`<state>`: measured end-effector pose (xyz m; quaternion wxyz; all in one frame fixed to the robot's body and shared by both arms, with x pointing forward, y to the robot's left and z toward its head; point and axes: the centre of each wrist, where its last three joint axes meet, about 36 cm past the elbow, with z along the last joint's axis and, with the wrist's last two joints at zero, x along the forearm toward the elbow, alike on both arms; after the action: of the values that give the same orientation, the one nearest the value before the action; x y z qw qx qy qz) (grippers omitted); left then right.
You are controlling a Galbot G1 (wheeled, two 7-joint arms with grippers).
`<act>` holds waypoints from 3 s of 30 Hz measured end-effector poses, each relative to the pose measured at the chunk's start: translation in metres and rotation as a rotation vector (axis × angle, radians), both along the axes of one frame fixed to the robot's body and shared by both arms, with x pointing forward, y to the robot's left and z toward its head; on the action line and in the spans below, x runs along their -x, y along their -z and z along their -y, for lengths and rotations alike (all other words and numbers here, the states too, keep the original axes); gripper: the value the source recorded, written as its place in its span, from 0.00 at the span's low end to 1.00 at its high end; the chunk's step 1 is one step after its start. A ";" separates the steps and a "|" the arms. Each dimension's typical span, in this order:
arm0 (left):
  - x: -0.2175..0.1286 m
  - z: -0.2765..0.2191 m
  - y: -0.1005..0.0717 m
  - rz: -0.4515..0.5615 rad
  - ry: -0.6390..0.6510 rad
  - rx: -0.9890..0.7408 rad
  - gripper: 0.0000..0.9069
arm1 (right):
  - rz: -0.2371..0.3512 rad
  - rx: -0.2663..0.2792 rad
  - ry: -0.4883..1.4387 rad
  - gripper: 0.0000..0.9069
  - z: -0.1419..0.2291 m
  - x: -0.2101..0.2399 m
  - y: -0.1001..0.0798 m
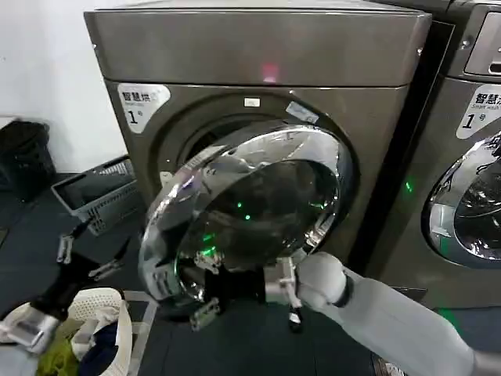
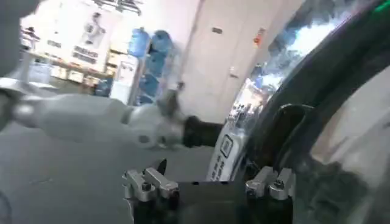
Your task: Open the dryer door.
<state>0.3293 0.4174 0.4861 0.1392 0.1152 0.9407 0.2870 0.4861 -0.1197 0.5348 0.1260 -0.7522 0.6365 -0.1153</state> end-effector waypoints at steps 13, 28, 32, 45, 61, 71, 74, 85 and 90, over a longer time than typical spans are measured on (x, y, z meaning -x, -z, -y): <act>-0.030 0.033 0.010 -0.011 0.285 0.016 1.00 | 0.027 -0.012 0.111 1.00 0.081 0.027 -0.013; -0.034 0.061 0.010 0.011 0.426 0.027 1.00 | 0.040 -0.083 0.401 1.00 0.195 0.091 -0.008; -0.037 0.069 0.011 0.021 0.460 0.039 1.00 | 0.058 -0.132 0.520 1.00 0.227 0.122 -0.009; -0.057 0.121 0.017 0.036 0.567 0.085 1.00 | 0.199 -0.233 1.095 1.00 0.290 0.238 -0.002; -0.086 0.202 0.038 0.019 0.711 0.131 1.00 | 0.445 -0.086 2.206 1.00 0.355 0.351 0.016; -0.104 0.253 0.049 -0.004 0.808 0.155 1.00 | 0.450 0.098 2.851 1.00 0.391 0.407 0.012; -0.107 0.274 0.050 -0.019 0.846 0.151 1.00 | 0.516 0.150 3.002 1.00 0.407 0.426 0.008; -0.121 0.345 0.047 -0.023 0.944 0.155 1.00 | 0.637 0.274 3.308 1.00 0.443 0.503 -0.001; -0.128 0.372 0.046 -0.029 0.977 0.155 1.00 | 0.676 0.338 3.400 1.00 0.449 0.530 0.000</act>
<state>0.4573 0.0457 0.4402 0.2525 0.5359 0.7972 0.1157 -0.0442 -0.5686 0.5351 0.0824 -0.7501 -0.5802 0.3064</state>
